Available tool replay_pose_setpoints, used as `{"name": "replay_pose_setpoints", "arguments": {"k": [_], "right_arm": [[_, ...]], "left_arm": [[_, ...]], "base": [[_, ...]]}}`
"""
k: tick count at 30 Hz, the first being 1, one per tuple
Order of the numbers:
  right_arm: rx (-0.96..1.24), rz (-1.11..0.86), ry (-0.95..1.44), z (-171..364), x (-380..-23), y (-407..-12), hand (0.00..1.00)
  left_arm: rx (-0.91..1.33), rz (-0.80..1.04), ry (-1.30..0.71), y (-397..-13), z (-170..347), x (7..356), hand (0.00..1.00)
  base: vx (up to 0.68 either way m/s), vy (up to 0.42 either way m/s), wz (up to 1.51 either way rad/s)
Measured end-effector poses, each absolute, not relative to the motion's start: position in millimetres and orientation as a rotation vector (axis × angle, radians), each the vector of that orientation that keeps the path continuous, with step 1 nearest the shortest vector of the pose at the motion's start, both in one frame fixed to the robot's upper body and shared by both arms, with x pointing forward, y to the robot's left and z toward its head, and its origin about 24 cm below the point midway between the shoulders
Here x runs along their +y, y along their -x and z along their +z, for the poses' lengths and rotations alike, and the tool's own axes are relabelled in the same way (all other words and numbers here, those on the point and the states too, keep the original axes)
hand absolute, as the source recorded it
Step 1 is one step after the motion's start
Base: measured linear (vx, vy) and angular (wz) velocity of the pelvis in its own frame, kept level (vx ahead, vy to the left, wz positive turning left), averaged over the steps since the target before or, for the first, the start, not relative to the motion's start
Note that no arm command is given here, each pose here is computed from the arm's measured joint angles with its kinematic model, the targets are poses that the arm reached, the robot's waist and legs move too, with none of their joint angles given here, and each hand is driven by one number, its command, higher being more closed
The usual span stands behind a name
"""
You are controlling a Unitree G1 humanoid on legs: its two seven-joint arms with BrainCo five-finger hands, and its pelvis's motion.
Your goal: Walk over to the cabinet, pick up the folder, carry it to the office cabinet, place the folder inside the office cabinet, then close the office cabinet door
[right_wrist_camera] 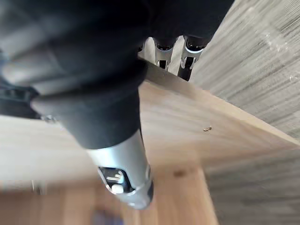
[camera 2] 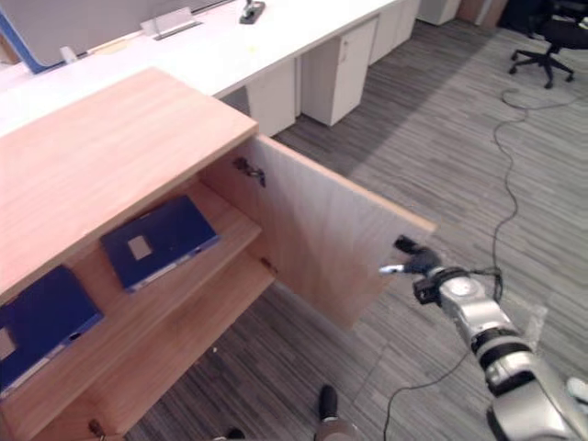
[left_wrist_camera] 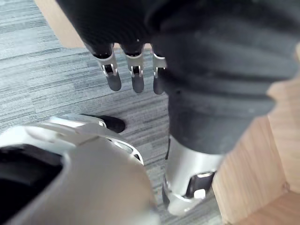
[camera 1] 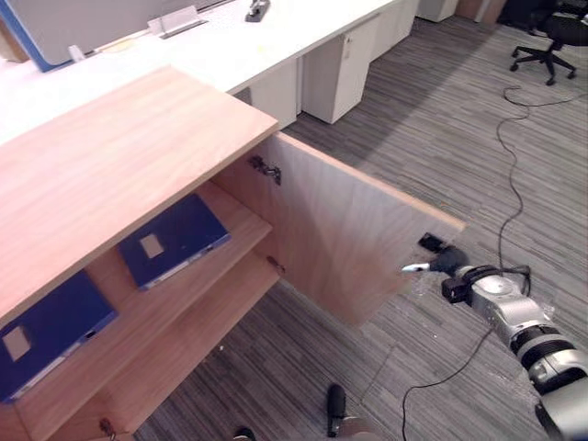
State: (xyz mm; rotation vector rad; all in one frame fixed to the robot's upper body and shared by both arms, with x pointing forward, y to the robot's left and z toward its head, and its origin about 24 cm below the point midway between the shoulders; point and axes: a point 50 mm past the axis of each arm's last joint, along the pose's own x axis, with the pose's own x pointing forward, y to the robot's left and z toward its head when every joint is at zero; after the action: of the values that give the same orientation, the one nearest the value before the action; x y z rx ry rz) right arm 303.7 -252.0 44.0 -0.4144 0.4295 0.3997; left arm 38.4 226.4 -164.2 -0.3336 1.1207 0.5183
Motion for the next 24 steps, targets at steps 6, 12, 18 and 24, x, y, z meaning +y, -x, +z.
{"name": "replay_pose_setpoints", "arguments": {"k": [6,12,18,24], "right_arm": [[0.454,1.021,0.472,32.6,-163.5,-266.6,0.00],[0.545,1.469,0.531,15.5,-118.5,-228.2,0.00],[0.598,1.546,0.586,4.4,-117.0,-216.5,0.00],[0.591,1.579,0.567,-7.4,-100.7,-209.2,0.00]], "left_arm": [[1.079,0.448,0.322,-60.3,-162.1,224.4,0.00],[1.069,0.420,0.313,-68.9,-161.5,222.9,0.00],[1.074,0.417,0.294,-68.3,-160.8,228.3,0.00],[1.065,0.390,0.301,-75.6,-160.5,225.8,0.00]], "base": [[-0.04,-0.065,-0.01],[0.04,-0.010,0.14],[0.02,0.047,0.01],[-0.06,0.035,0.12]]}}
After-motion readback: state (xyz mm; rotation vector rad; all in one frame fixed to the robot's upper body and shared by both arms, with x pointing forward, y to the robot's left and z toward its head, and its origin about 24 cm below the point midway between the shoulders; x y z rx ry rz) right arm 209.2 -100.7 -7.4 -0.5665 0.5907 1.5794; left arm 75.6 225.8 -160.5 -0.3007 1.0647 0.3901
